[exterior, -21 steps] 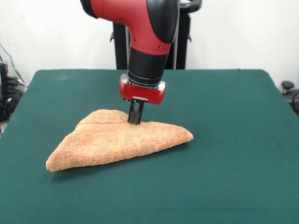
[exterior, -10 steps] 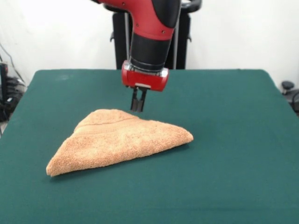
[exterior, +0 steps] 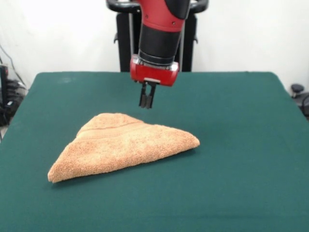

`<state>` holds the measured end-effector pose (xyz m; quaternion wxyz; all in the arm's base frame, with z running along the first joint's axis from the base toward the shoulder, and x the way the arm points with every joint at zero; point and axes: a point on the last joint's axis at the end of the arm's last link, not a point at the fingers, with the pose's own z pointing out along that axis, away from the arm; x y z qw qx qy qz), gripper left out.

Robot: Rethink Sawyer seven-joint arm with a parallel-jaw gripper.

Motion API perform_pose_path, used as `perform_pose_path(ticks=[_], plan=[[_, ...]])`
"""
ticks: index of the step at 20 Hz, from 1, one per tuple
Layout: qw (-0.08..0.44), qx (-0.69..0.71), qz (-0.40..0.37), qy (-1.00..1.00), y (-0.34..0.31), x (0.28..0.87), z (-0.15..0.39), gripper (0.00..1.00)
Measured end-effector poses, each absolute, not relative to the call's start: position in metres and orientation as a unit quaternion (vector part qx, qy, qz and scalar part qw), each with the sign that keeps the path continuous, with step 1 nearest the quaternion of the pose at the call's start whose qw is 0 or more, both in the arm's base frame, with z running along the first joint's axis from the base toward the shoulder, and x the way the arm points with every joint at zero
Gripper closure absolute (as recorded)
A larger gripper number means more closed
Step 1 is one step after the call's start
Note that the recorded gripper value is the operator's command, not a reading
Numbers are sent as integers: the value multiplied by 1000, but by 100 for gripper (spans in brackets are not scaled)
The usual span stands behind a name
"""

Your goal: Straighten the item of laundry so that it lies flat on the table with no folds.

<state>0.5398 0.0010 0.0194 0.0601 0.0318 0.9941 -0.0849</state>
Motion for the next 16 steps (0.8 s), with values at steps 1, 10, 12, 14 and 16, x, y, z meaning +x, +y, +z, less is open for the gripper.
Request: perform_pose_path(ticks=[1,10,12,14,16], plan=[[59,32,-85,994,1,539,18,100],[40,30,-83,995,3,525,-5,100],[38,30,-83,995,2,522,-10,100],[37,31,-84,995,0,521,-14,100],[37,32,-84,995,-2,518,-19,100]])
